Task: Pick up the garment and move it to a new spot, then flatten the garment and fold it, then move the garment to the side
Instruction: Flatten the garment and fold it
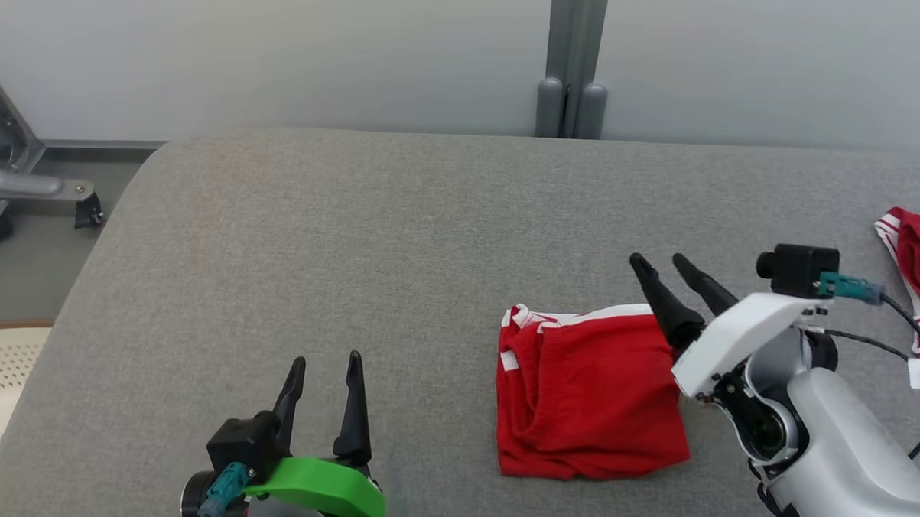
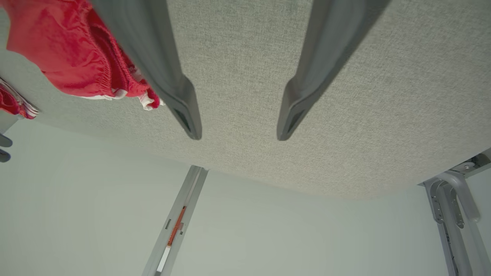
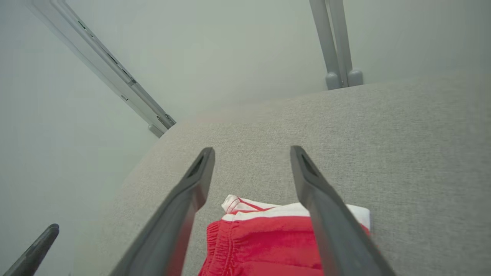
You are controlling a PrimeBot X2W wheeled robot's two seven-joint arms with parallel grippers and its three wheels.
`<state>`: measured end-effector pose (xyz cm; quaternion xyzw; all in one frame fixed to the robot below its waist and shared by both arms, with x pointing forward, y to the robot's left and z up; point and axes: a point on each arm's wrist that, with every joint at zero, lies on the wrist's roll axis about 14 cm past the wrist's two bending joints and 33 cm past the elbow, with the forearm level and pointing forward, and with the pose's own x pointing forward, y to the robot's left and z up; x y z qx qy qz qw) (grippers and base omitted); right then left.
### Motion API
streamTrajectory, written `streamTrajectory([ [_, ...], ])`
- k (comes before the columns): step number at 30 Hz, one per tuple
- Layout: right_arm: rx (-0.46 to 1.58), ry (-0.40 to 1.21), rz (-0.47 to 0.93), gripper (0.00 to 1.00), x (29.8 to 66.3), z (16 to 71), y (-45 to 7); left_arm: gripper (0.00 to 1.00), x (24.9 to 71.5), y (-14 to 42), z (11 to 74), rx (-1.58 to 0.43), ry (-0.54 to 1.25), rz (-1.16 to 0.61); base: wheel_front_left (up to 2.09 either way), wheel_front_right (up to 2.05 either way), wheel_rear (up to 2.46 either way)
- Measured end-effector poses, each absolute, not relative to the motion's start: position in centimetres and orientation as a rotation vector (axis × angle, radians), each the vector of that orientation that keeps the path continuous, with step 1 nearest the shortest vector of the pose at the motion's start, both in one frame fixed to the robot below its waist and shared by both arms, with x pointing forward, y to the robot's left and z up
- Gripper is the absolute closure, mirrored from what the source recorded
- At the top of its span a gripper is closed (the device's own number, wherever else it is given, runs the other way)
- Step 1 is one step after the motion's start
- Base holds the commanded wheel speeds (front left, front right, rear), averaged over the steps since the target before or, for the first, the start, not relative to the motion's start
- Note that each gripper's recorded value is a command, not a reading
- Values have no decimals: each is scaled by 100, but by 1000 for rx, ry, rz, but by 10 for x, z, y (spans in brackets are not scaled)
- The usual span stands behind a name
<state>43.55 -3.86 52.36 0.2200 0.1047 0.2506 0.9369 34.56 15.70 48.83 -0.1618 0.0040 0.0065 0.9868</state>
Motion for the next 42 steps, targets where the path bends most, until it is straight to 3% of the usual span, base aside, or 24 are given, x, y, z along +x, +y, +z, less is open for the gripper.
streamTrajectory([
  [6,316,30,379,0,427,536,-93,0,354,141,492,-327,6,-34,0,0,0],
  [18,270,-112,165,0,374,531,-149,0,348,135,485,-344,23,-47,0,0,0],
  [27,228,-104,148,0,349,519,-149,0,333,136,478,-325,34,-47,0,0,0],
  [42,229,-51,181,0,347,502,-135,0,328,139,473,-306,44,-39,0,0,0],
])
